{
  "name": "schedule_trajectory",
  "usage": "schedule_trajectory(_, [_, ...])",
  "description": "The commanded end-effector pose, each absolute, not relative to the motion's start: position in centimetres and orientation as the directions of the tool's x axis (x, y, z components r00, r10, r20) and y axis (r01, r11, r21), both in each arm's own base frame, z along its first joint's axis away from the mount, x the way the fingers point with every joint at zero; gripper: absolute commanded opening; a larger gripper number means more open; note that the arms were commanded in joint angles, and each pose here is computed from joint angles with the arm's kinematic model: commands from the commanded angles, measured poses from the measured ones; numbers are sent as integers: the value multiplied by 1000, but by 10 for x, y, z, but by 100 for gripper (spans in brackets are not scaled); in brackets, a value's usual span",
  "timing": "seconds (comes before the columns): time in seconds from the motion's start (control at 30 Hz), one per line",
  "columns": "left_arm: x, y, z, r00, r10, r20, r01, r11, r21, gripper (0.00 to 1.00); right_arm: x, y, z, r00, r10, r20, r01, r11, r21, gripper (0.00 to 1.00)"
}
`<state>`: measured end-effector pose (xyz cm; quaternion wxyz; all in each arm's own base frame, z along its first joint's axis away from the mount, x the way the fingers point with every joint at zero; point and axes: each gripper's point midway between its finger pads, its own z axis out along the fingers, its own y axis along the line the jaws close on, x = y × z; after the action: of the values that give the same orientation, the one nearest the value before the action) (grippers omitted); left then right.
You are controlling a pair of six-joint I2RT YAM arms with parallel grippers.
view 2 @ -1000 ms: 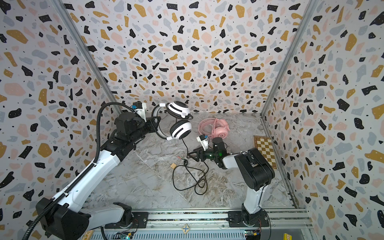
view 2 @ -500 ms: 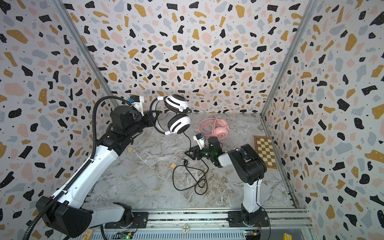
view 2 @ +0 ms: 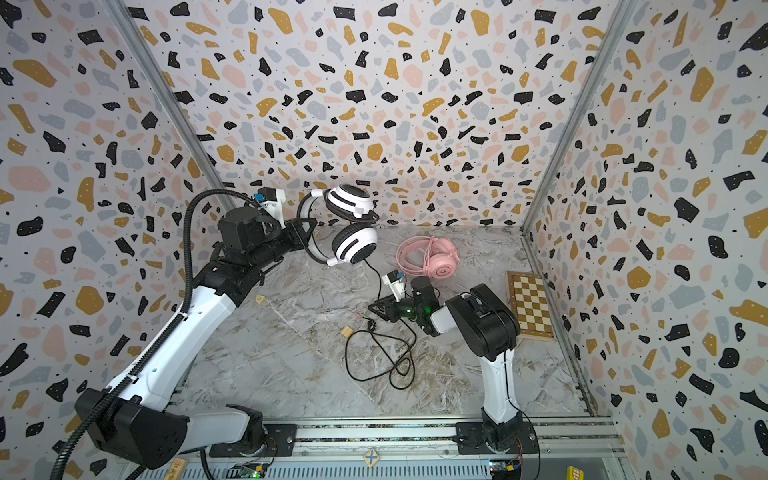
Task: Wrap the headphones
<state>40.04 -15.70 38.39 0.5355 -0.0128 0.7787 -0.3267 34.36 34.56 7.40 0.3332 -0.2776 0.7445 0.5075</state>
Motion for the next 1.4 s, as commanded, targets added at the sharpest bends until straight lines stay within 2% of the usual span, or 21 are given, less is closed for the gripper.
schedule_trajectory(0.0, [401,-152,434,-320,-434,-842,390,750,-534,0,342,351,96,-582,-53,-811,-785,298,544,25])
schedule_trajectory(0.07, [406,-144,431,-315,-441,-840,354,767,-535,0,339,347,95,-585,-57,-809,-781,309,543,19])
schedule_trajectory(0.33, [430,-100,400,-303,-454,-838,176,838,-517,0,310,314,100,-610,-38,-792,-739,389,551,11])
schedule_trajectory(0.53, [441,-66,383,-268,-522,-809,47,832,-552,0,266,307,94,-642,-78,-763,-723,392,569,9])
schedule_trajectory(0.87, [450,-29,383,-159,-569,-807,-118,822,-556,0,221,306,111,-584,-191,-789,-773,425,470,2])
schedule_trajectory(1.13, [449,-15,372,-150,-546,-824,-200,834,-515,0,213,292,150,-513,-202,-834,-803,456,384,0])
schedule_trajectory(1.37, [456,-10,334,-207,-549,-810,-281,826,-488,0,211,292,222,-394,-165,-904,-842,460,283,0])
